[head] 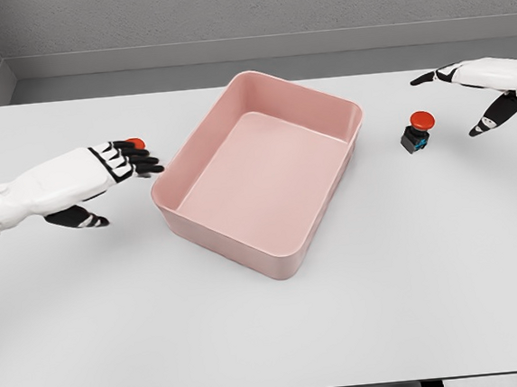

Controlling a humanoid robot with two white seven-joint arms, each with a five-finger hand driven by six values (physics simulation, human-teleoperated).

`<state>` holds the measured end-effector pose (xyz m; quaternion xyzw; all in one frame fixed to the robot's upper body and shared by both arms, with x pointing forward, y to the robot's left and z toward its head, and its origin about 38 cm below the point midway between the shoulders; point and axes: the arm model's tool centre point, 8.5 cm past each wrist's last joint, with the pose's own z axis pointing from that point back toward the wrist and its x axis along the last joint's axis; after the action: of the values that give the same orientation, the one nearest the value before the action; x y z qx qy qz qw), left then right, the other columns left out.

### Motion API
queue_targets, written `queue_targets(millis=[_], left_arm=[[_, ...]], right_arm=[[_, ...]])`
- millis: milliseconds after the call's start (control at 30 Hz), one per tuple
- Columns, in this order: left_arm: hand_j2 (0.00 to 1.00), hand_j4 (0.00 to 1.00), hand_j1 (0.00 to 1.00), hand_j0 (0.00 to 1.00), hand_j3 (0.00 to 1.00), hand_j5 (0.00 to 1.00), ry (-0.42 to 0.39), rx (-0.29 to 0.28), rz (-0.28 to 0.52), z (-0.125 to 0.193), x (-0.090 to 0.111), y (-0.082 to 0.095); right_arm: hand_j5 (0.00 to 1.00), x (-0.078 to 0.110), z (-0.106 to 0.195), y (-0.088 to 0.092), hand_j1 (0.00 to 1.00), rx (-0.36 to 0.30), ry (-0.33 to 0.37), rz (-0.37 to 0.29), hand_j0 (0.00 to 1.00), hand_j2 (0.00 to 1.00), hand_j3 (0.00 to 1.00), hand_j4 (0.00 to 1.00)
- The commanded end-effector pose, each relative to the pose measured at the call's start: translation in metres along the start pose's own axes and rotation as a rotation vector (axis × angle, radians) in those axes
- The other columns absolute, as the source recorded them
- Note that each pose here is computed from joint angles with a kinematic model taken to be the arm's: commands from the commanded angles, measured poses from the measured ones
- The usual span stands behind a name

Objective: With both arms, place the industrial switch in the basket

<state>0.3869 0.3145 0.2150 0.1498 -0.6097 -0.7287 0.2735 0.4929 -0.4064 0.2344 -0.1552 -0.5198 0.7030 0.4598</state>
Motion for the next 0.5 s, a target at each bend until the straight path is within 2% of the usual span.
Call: queue_targets(millis=[0, 67, 133, 233, 300, 367, 467], left_arm=[[1.00, 1.00, 1.00, 1.00, 1.00, 1.00, 0.007, 0.002, 0.009, 0.001, -0.002, -0.001], [1.00, 1.00, 1.00, 1.00, 1.00, 1.00, 0.004, 0.007, 0.015, -0.002, -0.002, -0.002], [1.00, 1.00, 1.00, 1.00, 1.00, 1.00, 0.028, 0.023, 0.026, -0.001, -0.010, -0.002], [1.00, 1.00, 1.00, 1.00, 1.00, 1.00, 0.092, 0.046, 0.025, 0.001, -0.030, 0.001], [1.00, 1.00, 1.00, 1.00, 1.00, 1.00, 0.152, 0.056, 0.022, -0.006, -0.051, -0.002], [1.00, 1.00, 1.00, 1.00, 1.00, 1.00, 0.201, 0.030, 0.010, -0.013, -0.066, -0.010], [1.00, 1.00, 1.00, 1.00, 1.00, 1.00, 0.216, -0.015, -0.036, -0.021, -0.068, -0.017]], right_arm=[[1.00, 0.000, 0.000, -0.001, 1.00, -0.017, 0.001, -0.003, 1.00, 1.00, 1.00, 1.00], [1.00, -0.001, 0.001, -0.002, 1.00, -0.024, 0.003, -0.004, 1.00, 1.00, 1.00, 1.00], [1.00, 0.002, -0.002, -0.003, 1.00, -0.024, -0.005, 0.000, 1.00, 1.00, 1.00, 1.00], [1.00, 0.001, -0.003, 0.001, 1.00, -0.012, -0.003, -0.001, 1.00, 1.00, 1.00, 1.00], [1.00, 0.003, -0.005, 0.002, 1.00, -0.008, -0.008, -0.002, 1.00, 1.00, 1.00, 1.00], [1.00, 0.007, -0.014, 0.007, 1.00, 0.003, -0.023, -0.008, 1.00, 1.00, 1.00, 1.00], [1.00, 0.011, -0.026, 0.010, 1.00, 0.006, -0.038, -0.019, 1.00, 1.00, 1.00, 1.00]])
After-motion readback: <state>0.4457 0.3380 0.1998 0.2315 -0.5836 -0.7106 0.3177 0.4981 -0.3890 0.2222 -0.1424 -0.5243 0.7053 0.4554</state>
